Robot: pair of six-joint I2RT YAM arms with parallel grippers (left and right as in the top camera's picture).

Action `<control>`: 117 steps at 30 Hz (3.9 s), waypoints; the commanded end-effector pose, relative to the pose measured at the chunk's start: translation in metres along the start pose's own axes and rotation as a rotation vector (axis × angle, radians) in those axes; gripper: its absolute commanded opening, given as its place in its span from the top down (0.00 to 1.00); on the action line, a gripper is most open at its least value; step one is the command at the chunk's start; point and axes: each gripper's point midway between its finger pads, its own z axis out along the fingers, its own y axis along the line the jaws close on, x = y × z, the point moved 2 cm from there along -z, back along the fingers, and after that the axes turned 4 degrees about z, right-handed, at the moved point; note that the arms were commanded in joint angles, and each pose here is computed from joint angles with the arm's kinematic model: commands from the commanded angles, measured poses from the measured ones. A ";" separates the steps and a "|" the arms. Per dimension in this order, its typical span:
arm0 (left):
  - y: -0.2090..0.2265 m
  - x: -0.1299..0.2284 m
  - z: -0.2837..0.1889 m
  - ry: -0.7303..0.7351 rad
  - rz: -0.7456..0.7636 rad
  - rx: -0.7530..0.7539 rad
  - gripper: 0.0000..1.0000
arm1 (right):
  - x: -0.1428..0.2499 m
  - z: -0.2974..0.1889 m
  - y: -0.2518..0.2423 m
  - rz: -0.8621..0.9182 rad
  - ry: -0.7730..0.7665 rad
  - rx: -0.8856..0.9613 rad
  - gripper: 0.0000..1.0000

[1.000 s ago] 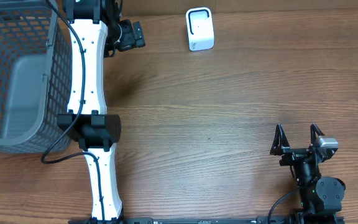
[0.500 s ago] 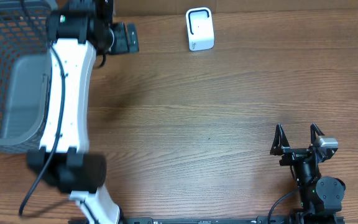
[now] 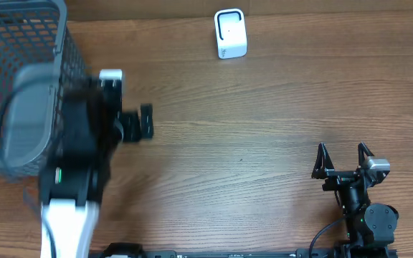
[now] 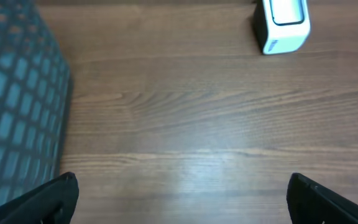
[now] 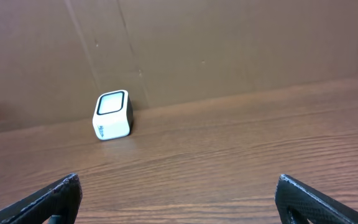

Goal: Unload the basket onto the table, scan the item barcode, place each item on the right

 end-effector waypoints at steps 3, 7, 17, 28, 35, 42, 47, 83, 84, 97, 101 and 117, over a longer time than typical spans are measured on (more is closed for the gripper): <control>0.010 0.030 -0.055 -0.165 0.021 -0.069 0.00 | 0.001 0.000 -0.003 -0.004 -0.010 0.013 0.00; 0.014 0.042 -0.084 -0.264 0.014 -0.101 0.00 | 0.001 0.000 -0.003 -0.004 -0.009 0.013 0.00; 0.035 0.089 -0.058 -0.370 -0.040 -0.219 0.00 | 0.001 0.000 -0.003 -0.004 -0.010 0.013 0.00; 0.037 0.098 -0.032 -0.620 -0.057 -0.208 0.00 | 0.001 0.000 -0.003 -0.004 -0.010 0.013 0.00; 0.036 0.101 -0.020 -0.739 -0.123 -0.173 0.00 | 0.001 0.000 -0.003 -0.004 -0.009 0.013 0.00; 0.036 0.110 -0.003 -0.778 -0.205 -0.138 0.00 | 0.001 0.000 -0.003 -0.004 -0.009 0.013 0.00; 0.036 0.111 0.000 -0.783 -0.200 -0.137 0.00 | 0.001 0.000 -0.003 -0.004 -0.010 0.013 0.00; 0.017 0.137 0.024 -0.612 0.030 -0.126 0.00 | 0.001 0.000 -0.003 -0.004 -0.010 0.013 0.00; 0.018 0.137 0.024 -0.612 0.022 -0.128 0.00 | 0.001 0.000 -0.003 -0.004 -0.010 0.013 0.00; 0.030 0.138 0.023 -0.616 -0.067 -0.167 0.00 | 0.001 0.000 -0.003 -0.004 -0.010 0.013 0.00; 0.028 0.138 0.023 -0.613 -0.042 -0.161 0.00 | 0.001 0.000 -0.003 -0.004 -0.009 0.013 0.00; 0.026 0.137 0.023 -0.611 -0.006 -0.158 0.00 | 0.001 0.000 -0.003 -0.004 -0.010 0.013 0.00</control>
